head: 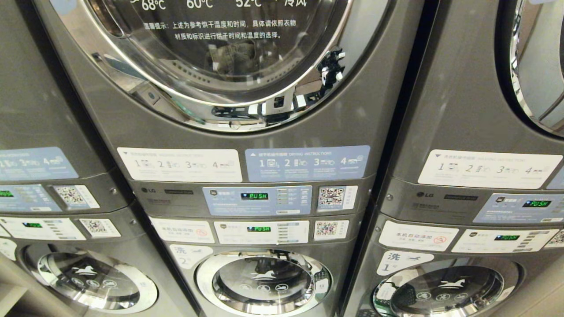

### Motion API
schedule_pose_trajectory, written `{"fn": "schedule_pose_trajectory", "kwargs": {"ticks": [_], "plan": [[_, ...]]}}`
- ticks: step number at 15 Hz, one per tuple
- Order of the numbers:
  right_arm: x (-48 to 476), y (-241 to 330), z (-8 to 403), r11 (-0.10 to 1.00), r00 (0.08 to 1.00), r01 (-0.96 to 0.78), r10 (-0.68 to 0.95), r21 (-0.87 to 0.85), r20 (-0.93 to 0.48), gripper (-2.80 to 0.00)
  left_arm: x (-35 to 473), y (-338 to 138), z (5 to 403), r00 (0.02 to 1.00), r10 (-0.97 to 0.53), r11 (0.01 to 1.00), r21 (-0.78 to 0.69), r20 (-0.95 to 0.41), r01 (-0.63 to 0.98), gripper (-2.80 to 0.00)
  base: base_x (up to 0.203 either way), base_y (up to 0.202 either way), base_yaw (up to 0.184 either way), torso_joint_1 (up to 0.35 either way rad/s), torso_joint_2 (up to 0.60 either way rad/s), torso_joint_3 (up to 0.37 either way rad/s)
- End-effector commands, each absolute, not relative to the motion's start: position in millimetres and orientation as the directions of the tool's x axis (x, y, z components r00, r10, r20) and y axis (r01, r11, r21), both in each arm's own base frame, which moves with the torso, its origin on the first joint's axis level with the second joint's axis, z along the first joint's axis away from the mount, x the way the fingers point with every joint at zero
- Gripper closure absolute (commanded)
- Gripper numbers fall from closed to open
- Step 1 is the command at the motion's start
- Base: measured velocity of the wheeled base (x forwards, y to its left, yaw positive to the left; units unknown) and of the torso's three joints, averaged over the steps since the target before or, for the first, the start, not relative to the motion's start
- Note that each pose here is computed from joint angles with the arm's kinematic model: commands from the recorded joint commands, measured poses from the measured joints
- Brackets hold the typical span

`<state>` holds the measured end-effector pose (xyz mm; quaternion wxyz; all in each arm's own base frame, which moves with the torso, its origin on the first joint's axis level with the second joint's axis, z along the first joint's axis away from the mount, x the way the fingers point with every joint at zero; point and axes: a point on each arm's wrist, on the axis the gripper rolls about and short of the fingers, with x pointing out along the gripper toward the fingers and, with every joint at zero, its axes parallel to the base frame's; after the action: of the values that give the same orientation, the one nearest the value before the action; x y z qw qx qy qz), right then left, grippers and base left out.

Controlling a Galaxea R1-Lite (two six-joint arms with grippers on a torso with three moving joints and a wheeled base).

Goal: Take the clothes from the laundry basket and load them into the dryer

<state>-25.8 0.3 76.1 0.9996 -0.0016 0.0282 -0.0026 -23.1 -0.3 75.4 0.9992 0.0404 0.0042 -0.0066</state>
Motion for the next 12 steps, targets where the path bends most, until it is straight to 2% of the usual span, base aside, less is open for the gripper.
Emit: {"fn": "schedule_pose_trajectory", "kwargs": {"ticks": [1, 8, 12], "plan": [[-25.9, 0.3, 76.0, 1.000, 0.998, 0.004, -0.004, -0.004, -0.057, 0.00, -23.2, -0.3, 75.3, 1.000, -0.012, 0.997, 0.081, -0.009, 0.013, 0.00, 0.000, 0.000, 0.000, 0.000, 0.00, 0.000], [-25.7, 0.5, 75.8, 0.998, 0.998, -0.007, 0.004, -0.061, -0.057, 0.00, -23.2, -0.3, 75.3, 1.000, -0.012, 0.997, 0.081, -0.009, 0.013, 0.00, 0.000, 0.000, 0.000, 0.000, 0.00, 0.000], [-25.7, 0.3, 75.8, 0.999, 0.998, -0.001, -0.001, -0.034, -0.057, 0.00, -23.2, -0.3, 75.3, 1.000, -0.012, 0.997, 0.081, -0.009, 0.013, 0.00, 0.000, 0.000, 0.000, 0.000, 0.00, 0.000]]}}
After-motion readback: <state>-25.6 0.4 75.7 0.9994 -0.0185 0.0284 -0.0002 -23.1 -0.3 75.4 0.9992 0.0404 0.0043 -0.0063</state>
